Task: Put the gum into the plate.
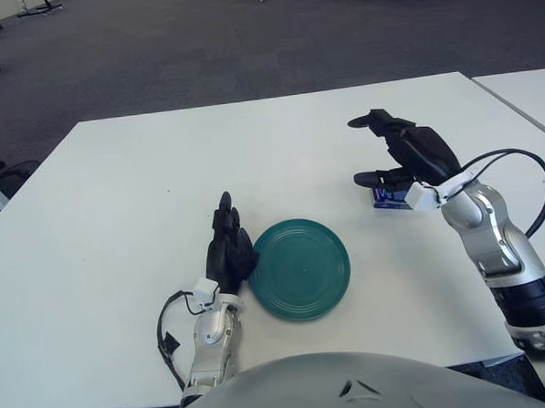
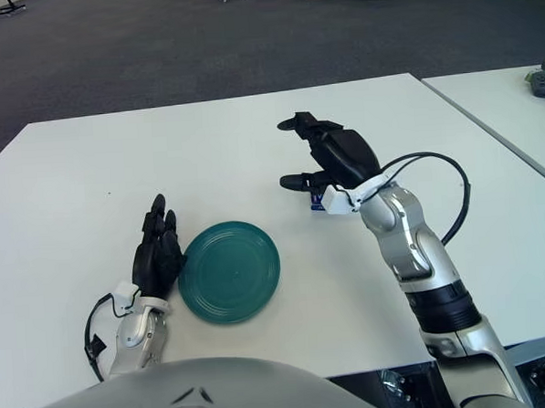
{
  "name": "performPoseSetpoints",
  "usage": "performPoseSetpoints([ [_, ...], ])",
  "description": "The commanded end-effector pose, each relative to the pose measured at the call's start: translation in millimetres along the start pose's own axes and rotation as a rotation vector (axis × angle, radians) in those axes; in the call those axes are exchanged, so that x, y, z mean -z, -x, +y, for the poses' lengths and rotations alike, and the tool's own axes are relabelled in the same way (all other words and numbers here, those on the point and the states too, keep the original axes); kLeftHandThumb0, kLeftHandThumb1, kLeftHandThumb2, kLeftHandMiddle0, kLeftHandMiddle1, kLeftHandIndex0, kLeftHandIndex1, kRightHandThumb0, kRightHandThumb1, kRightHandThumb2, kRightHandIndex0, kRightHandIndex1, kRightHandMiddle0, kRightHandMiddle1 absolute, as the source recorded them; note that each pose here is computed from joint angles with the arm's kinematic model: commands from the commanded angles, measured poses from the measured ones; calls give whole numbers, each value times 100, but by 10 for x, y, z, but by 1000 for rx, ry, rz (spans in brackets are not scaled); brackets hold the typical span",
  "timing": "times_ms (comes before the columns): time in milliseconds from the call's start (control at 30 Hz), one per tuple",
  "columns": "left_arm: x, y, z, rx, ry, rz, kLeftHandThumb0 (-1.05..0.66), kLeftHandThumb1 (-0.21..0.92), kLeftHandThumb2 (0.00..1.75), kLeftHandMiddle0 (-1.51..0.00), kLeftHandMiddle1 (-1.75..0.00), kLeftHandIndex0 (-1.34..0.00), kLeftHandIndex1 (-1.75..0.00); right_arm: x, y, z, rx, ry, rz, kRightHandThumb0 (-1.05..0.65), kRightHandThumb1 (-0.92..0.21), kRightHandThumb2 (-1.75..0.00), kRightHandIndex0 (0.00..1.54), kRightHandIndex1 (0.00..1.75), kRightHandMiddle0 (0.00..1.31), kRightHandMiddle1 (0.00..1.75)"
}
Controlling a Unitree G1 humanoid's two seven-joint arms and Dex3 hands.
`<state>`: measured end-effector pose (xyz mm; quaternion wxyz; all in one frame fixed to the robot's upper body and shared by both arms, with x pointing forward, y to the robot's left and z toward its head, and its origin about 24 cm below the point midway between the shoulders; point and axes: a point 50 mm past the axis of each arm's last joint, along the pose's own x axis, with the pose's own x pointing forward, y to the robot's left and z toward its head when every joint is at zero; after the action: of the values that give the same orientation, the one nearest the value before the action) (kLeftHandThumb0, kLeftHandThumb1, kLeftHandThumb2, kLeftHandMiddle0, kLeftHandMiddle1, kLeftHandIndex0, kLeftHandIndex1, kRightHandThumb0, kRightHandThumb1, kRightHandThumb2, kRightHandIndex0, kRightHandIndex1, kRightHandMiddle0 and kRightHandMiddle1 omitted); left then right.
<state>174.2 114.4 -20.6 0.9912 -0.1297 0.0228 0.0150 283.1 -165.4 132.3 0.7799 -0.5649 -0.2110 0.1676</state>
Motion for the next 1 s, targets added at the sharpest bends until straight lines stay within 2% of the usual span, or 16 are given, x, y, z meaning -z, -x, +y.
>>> performPoseSetpoints([
  [0,270,141,-68,-64,72,130,-97,92,75,-3,-1,0,-26,157,-69,32,-60,71,10,-75,-92,-42,48,4,7,95],
  [333,273,140,-89,-46,56,123,-100,92,75,-1,0,0,-21,562,-7,205,-239,161,97,-83,-92,-53,42,1,1,91],
  [567,279,158,-72,-61,50,133,-101,92,72,-2,-1,0,-15,686,42,302,-351,117,129,-94,-92,-68,35,0,0,73],
  [967,281,162,-42,-89,74,129,-101,92,62,-4,-1,0,-14,778,107,497,-413,80,164,-101,-92,-78,30,0,0,58],
])
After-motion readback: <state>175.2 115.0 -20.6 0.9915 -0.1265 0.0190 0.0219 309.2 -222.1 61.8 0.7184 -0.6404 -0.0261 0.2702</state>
